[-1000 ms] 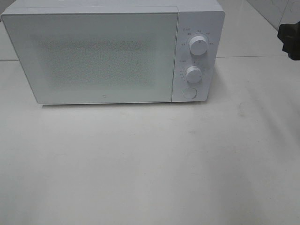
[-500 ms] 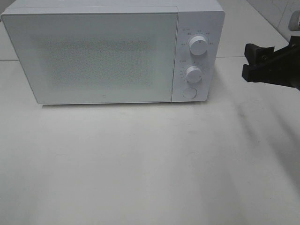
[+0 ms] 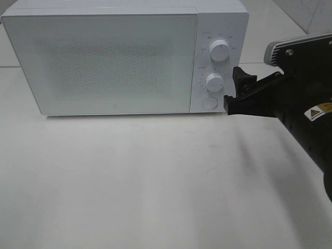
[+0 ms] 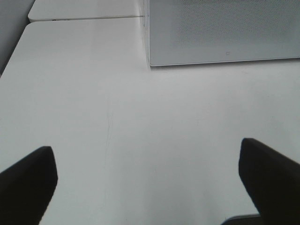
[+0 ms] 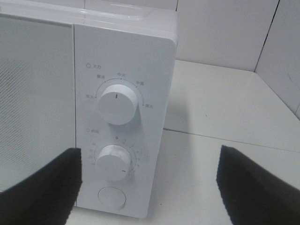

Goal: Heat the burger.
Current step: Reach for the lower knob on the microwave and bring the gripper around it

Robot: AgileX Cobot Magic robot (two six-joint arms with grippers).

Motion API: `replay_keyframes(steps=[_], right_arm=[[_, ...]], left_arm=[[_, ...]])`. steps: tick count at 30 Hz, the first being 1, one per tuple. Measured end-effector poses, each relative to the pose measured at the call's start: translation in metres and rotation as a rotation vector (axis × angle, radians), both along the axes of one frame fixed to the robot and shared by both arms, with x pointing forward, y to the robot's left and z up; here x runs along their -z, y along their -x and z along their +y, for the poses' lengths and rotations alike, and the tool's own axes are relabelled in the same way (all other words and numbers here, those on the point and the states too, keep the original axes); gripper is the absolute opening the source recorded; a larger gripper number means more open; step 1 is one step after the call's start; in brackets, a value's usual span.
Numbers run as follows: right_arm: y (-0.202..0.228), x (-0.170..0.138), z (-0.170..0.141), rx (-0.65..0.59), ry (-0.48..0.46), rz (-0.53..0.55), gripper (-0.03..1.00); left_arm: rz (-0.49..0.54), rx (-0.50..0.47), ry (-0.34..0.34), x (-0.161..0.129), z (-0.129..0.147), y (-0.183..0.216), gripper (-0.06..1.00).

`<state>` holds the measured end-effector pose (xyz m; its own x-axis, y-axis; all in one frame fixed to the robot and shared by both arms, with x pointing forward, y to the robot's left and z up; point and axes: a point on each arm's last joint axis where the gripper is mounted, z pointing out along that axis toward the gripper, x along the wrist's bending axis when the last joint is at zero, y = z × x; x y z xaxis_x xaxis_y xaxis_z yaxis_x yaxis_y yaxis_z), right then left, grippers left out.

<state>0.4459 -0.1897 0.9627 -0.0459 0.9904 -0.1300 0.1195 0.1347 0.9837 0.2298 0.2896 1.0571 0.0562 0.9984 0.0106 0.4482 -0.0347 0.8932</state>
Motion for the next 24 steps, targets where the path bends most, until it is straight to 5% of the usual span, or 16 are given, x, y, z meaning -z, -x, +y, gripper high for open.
replay_keyframes(steps=[24], right_arm=[[0.004,0.039,0.035,0.036,0.004,0.126,0.76]], left_arm=[[0.000,0.000,0.000,0.000,0.000,0.000,0.97]])
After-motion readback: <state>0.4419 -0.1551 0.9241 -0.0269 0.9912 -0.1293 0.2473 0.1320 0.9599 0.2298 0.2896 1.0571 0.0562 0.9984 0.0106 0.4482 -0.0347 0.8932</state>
